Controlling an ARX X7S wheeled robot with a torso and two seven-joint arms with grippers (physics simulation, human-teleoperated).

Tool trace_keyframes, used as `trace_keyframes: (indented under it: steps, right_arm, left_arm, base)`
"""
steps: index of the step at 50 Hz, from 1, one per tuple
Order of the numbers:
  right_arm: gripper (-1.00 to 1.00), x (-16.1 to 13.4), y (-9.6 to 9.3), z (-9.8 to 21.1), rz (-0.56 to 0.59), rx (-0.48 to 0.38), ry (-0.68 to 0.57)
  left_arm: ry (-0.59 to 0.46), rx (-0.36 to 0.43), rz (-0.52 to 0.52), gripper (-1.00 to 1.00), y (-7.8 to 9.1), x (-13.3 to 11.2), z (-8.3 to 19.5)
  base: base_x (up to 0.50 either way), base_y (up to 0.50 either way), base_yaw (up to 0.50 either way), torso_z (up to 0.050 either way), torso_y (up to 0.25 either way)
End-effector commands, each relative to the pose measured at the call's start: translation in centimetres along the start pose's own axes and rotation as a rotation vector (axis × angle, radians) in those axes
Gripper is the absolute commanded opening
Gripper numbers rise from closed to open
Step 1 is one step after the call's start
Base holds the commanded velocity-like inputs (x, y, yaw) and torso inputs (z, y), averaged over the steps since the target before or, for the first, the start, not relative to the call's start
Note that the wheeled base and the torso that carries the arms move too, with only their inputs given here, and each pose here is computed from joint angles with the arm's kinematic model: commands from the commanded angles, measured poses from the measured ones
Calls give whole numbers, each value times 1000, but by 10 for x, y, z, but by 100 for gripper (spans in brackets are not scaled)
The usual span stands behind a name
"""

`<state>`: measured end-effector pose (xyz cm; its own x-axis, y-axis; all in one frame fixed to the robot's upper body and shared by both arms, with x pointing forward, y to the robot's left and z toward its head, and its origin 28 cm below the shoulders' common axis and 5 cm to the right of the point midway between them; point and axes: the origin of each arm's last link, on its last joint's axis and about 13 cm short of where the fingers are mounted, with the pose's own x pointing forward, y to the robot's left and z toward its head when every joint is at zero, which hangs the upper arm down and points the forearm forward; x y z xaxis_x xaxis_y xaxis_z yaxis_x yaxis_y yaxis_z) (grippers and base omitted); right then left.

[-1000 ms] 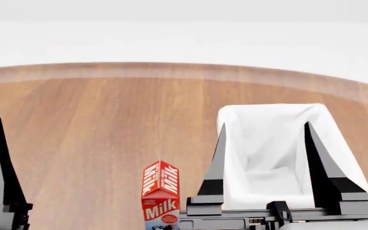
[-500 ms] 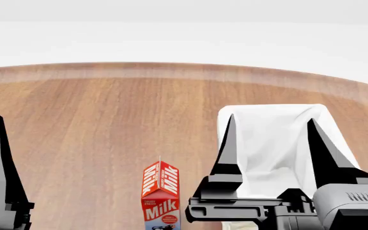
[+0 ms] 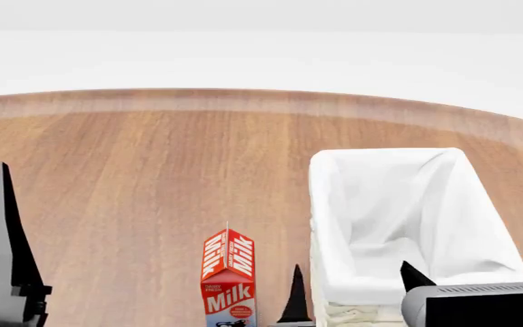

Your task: Pick up the alphabet soup and the tomato sauce, and put them in the basket.

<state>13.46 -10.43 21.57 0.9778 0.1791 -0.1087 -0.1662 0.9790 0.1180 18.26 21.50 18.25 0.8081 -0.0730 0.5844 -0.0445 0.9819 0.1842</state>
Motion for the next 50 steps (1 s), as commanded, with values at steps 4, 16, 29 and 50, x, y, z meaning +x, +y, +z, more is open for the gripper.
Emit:
trace_keyframes:
  steps: [4, 16, 29, 50]
  right_arm:
    - [100, -21, 1, -21, -4, -48, 223]
    - [100, -28, 1, -52, -20, -61, 371]
    - [100, -34, -3, -86, -71, -70, 523]
    - [100, -42, -3, -104, -91, -109, 641]
  left_arm:
    - [-2, -3, 3, 100, 0, 0, -1]
    - [1, -1, 6, 100, 1, -1, -2]
    - [1, -3, 6, 100, 1, -1, -2]
    - [3, -7, 10, 100, 1, -2, -3]
  base:
    - [0, 0, 0, 0, 0]
    - [0, 0, 0, 0, 0]
    - [0, 0, 0, 0, 0]
    - [0, 0, 0, 0, 0]
